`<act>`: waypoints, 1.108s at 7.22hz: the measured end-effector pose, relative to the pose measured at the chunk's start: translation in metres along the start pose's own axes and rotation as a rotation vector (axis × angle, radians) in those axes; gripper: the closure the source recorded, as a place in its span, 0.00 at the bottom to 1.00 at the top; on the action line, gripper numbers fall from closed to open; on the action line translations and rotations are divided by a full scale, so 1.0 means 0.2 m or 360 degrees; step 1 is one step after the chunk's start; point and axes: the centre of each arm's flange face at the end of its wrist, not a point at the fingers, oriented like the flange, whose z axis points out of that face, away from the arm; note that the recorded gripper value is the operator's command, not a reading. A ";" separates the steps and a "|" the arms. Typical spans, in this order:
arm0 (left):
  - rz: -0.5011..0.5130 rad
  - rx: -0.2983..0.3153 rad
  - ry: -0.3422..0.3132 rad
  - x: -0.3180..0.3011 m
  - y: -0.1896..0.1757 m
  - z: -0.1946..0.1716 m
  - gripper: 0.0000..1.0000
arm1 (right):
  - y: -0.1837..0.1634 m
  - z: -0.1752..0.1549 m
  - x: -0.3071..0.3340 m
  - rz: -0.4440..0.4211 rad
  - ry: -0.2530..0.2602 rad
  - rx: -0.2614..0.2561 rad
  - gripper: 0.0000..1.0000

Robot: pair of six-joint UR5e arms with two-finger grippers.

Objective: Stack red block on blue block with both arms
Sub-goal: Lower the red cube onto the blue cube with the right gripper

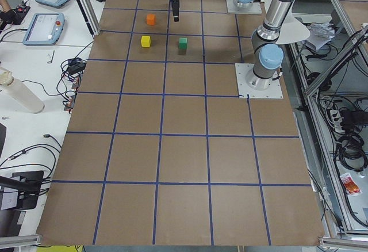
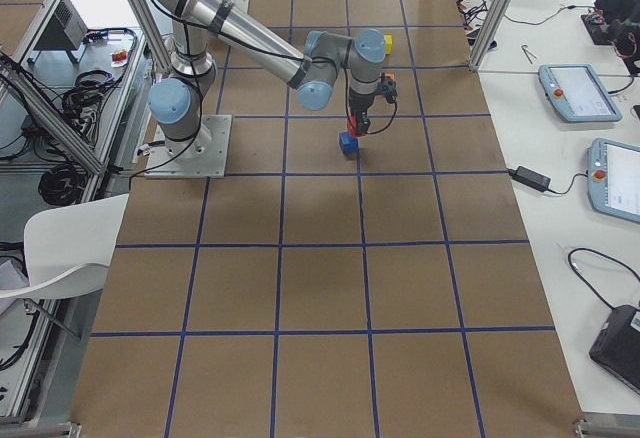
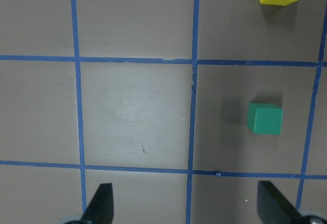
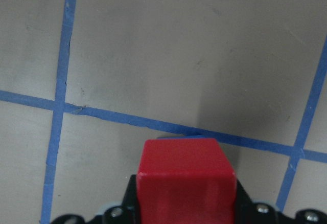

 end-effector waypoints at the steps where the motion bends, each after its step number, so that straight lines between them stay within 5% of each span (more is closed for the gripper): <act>1: -0.0002 -0.0001 0.0003 0.00 0.00 0.00 0.00 | 0.01 0.01 0.00 0.0004 -0.0003 -0.0011 1.00; 8: -0.0003 0.0000 0.0007 0.00 0.00 0.00 0.00 | 0.07 0.04 -0.01 0.0010 -0.0005 -0.0048 1.00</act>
